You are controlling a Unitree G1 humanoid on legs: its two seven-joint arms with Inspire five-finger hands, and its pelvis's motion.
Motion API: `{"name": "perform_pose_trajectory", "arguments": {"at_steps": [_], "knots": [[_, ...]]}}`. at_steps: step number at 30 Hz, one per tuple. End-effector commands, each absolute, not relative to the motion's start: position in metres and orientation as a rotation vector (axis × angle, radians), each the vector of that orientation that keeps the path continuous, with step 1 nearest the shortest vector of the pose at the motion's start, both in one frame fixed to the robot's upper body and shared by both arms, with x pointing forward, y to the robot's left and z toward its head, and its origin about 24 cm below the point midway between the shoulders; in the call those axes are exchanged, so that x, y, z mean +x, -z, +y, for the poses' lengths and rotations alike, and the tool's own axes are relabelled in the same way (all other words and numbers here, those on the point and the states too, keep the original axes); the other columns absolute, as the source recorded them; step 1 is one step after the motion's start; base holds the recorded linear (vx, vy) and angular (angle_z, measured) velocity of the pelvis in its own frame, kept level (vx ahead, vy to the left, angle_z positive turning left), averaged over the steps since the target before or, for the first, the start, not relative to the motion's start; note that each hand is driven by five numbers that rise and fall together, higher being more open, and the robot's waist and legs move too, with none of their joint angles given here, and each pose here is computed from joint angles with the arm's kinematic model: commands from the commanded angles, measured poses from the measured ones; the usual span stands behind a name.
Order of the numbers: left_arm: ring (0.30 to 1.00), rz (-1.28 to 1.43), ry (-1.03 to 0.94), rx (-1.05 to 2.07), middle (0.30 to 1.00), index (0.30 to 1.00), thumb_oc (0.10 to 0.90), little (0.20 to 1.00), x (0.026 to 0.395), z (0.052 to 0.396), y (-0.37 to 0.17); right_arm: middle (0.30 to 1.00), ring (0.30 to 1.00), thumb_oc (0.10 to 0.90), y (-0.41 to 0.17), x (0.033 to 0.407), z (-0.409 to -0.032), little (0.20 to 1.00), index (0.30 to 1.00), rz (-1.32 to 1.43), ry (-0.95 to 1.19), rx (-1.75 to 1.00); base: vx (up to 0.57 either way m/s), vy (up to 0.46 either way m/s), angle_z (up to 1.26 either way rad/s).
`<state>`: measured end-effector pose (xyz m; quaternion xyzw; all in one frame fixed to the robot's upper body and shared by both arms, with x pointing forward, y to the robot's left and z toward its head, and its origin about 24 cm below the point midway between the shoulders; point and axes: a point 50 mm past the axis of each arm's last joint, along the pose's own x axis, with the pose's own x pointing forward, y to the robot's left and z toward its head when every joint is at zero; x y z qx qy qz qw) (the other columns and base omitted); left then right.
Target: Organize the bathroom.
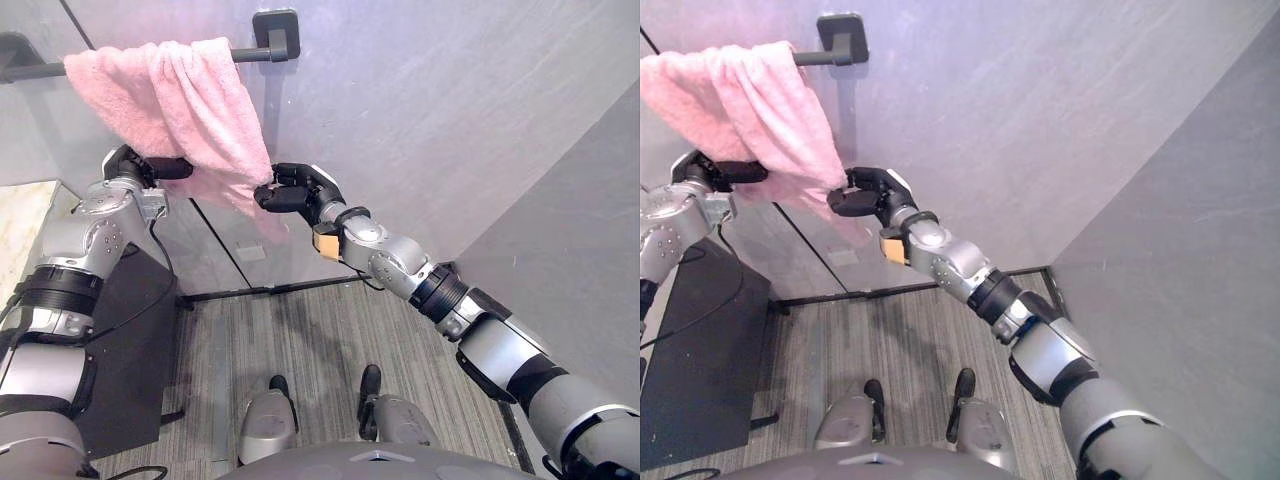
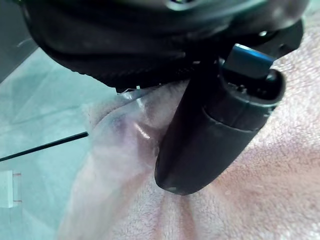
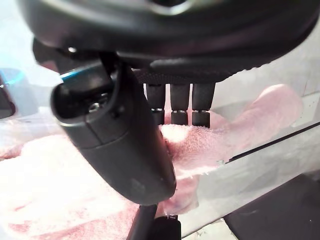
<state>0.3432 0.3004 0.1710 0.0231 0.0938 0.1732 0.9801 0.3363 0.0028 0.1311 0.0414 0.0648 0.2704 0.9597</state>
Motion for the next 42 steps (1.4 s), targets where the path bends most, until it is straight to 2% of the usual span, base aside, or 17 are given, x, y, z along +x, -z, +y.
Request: {"name": "perform_pose_trajectory", "arguments": {"at_steps": [1, 7, 20, 35, 39, 42], "knots": [[0.300, -0.267, -0.609, 0.100, 0.300, 0.300, 0.400, 0.300, 0.318, 0.358, -0.275, 0.300, 0.300, 0.400, -0.186, 0.331, 0.021, 0.300, 0.300, -0.131, -0.621, 0.143, 0.00, 0.000, 0.00], [0.300, -0.268, -0.639, 0.105, 0.300, 0.300, 0.400, 0.300, 0.316, 0.364, -0.278, 0.300, 0.300, 0.400, -0.186, 0.333, 0.018, 0.300, 0.300, -0.129, -0.603, 0.129, 0.00, 0.000, 0.00], [0.300, -0.303, -0.866, 0.023, 0.300, 0.300, 0.400, 0.300, 0.298, 0.393, -0.273, 0.300, 0.300, 0.400, -0.181, 0.338, 0.014, 0.300, 0.300, -0.126, -0.582, 0.089, 0.00, 0.000, 0.00], [0.300, -0.319, -0.905, 0.007, 0.300, 0.300, 0.400, 0.300, 0.291, 0.400, -0.266, 0.300, 0.300, 0.400, -0.177, 0.338, 0.014, 0.300, 0.300, -0.123, -0.566, 0.053, 0.00, 0.000, 0.00], [0.300, -0.233, -0.974, -0.018, 0.300, 0.300, 0.400, 0.300, 0.287, 0.411, -0.249, 0.300, 0.300, 0.400, -0.175, 0.340, 0.013, 0.300, 0.300, -0.119, -0.559, 0.035, 0.00, 0.000, 0.00], [0.300, -0.106, -0.975, -0.113, 0.300, 0.300, 0.400, 0.300, 0.284, 0.419, -0.215, 0.300, 0.300, 0.400, -0.177, 0.342, 0.012, 0.300, 0.300, -0.121, -0.550, 0.020, -0.01, 0.005, 0.00]]}}
